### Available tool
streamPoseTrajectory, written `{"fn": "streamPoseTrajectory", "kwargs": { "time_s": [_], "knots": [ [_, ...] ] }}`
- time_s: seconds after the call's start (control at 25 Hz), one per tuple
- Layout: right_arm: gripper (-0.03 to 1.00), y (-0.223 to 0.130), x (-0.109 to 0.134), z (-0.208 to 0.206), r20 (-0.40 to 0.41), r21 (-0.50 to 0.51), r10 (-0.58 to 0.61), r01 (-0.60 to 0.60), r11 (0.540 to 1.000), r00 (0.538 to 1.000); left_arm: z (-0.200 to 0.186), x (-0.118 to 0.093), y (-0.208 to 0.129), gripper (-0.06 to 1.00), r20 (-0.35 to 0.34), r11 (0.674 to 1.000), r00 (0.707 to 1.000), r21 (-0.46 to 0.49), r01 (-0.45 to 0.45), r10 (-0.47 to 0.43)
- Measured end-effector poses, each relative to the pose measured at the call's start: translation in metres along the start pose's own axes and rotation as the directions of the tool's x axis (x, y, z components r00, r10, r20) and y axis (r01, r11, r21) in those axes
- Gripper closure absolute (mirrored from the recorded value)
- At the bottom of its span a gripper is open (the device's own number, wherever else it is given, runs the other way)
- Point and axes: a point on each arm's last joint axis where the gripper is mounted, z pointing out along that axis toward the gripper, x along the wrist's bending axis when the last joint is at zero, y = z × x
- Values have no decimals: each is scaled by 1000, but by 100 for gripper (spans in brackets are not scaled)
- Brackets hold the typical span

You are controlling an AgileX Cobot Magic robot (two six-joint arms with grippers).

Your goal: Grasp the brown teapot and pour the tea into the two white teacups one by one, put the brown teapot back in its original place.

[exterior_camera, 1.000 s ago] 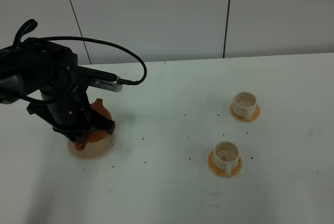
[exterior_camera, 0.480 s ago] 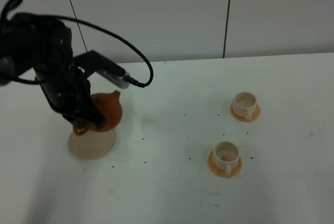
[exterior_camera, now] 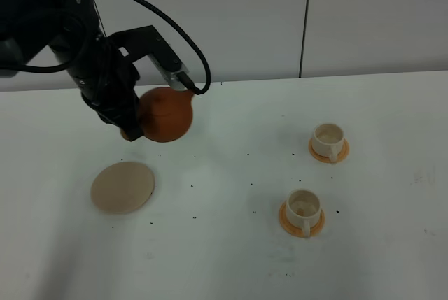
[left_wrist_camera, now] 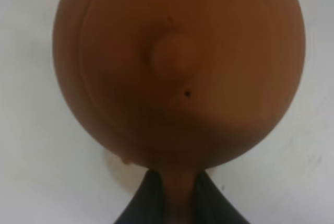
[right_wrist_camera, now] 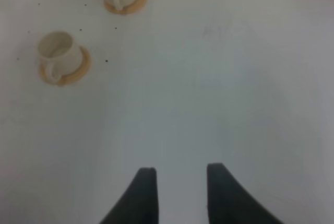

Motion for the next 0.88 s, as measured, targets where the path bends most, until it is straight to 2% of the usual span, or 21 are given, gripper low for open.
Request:
{"fn": "streamPoseTrajectory", "kwargs": {
  "time_s": [0.32,0.4,0.64,0.88],
  "knots": [
    [74,0,0,0,0,0,0,0,1000,1000,51,6,24,78,58,997,996,33,-72,70],
    [74,0,0,0,0,0,0,0,1000,1000,60,8,36,78,49,996,995,24,-89,88],
    [74,0,0,0,0,0,0,0,1000,1000,65,10,85,78,-47,984,985,-61,-169,166],
    [74,0,0,0,0,0,0,0,1000,1000,76,-3,117,78,-83,965,970,-110,-239,230]
  ]
}}
